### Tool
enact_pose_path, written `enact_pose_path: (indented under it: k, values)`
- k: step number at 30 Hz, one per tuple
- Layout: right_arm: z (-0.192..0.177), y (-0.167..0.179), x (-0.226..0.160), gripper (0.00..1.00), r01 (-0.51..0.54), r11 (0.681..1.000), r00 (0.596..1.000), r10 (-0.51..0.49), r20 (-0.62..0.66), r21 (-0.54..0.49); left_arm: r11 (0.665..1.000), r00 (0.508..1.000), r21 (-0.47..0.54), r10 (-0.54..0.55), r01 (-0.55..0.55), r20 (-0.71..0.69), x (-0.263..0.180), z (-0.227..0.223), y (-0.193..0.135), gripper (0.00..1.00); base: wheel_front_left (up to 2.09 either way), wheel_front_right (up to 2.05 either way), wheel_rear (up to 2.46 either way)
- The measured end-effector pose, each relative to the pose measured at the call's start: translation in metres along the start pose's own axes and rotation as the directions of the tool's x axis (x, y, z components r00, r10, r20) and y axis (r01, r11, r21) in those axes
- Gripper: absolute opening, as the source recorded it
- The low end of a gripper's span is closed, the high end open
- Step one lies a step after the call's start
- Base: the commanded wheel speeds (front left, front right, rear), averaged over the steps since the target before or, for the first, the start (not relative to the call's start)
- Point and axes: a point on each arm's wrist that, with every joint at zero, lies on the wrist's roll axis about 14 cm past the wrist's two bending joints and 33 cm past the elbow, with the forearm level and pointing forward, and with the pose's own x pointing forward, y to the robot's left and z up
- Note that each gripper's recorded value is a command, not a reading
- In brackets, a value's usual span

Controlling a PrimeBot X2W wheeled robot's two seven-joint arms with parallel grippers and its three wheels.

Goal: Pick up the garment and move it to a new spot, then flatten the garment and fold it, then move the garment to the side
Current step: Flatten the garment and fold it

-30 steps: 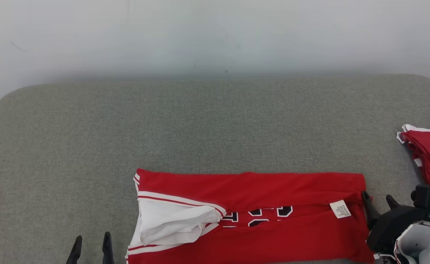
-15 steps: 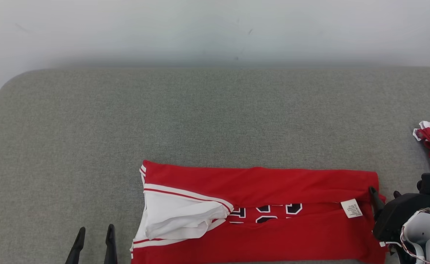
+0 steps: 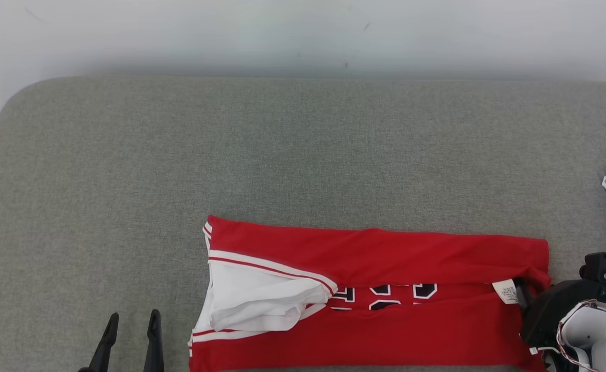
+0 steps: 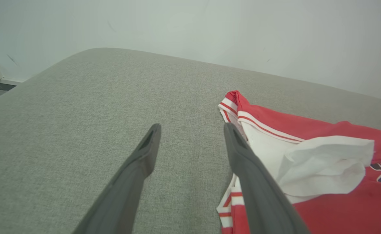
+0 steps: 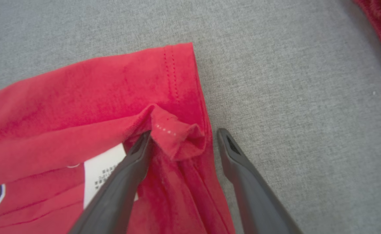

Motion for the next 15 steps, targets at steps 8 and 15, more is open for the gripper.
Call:
enact_pose_path:
  k: [8, 15]
  values:
    - [-0.009, 0.006, 0.01, 1.0, -0.009, 1.0, 0.999, 0.009, -0.04, 0.003, 1.0, 1.0, 0.0, 0.014, -0.014, -0.005, 0.0, -0.001, 0.005, 1.0, 0.0, 0.0, 0.0]
    - [-0.016, 0.016, 0.011, 0.0, -0.034, 0.999, 0.997, 0.033, -0.066, -0.022, 1.0, 1.0, -0.001, 0.017, -0.017, -0.002, -0.001, 0.0, 0.006, 1.0, 0.0, 0.0, 0.0]
